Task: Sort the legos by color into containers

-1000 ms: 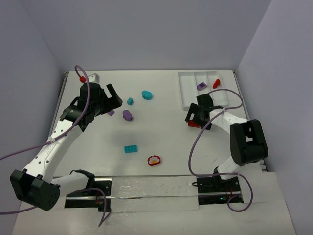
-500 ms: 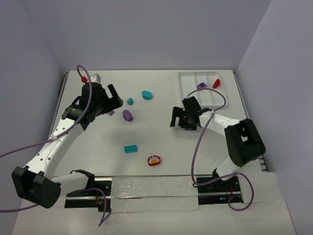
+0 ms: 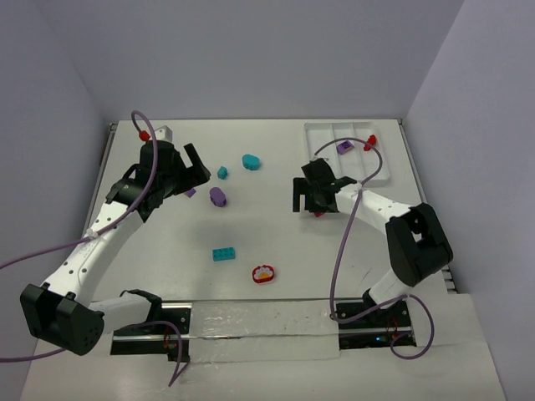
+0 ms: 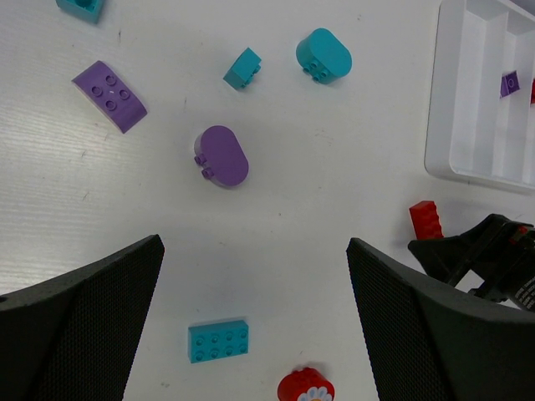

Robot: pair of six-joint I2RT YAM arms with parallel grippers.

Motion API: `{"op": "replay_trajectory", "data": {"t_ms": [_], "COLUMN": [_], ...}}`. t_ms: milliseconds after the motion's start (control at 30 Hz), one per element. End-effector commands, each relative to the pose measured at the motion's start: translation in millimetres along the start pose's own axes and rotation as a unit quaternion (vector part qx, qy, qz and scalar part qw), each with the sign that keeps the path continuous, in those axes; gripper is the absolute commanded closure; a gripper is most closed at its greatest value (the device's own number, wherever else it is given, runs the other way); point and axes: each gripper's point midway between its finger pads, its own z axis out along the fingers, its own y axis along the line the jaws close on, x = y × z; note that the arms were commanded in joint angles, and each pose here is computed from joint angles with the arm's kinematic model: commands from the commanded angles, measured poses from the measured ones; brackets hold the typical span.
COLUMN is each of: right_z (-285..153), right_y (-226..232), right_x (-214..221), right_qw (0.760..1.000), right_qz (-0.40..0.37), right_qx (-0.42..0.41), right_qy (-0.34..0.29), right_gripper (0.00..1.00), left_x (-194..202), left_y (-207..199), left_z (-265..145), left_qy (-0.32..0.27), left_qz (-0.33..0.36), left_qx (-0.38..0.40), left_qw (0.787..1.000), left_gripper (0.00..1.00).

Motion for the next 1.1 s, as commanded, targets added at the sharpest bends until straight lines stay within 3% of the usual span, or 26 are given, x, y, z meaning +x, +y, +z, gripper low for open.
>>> {"op": "replay_trajectory", "data": {"t_ms": [0,333,700,800,1067], "right_z": [5,35,43,41,43], "right_y": [-17,-23,-1,0,-8], "right_x": [-27,-26,-9,-8,-6], "right_qw": [0.998,0.999,0.999,0.999,1.000], "right_qz": [-0.029,-0.018,-0.010,-0.007,-0.002], "right_qx": [0.055,0.047,-0.019,-0.018,0.012], "right_qy": [-0.026,-0.003,0.033,0.030,0.026], "right_gripper": [0.00,0.00,0.00,0.05,0.40], "left_x": [-13,-17,-13,-15,-19], "left_y": [-10,-10,-10,-10,-10], "left_z": [-8,-10,-6,-8,-13], "left_qy": [-0.020,-0.025,-0.021,-0.024,-0.030], "left_qz": [-0.006,-0.003,-0.004,-0.001,-0.002], "left_qx": [0.018,0.015,0.017,0.014,0.015], "left_qw": [1.000,1.000,1.000,1.000,0.999], "left_gripper": [0.01,0.01,0.01,0.01,0.01]}}
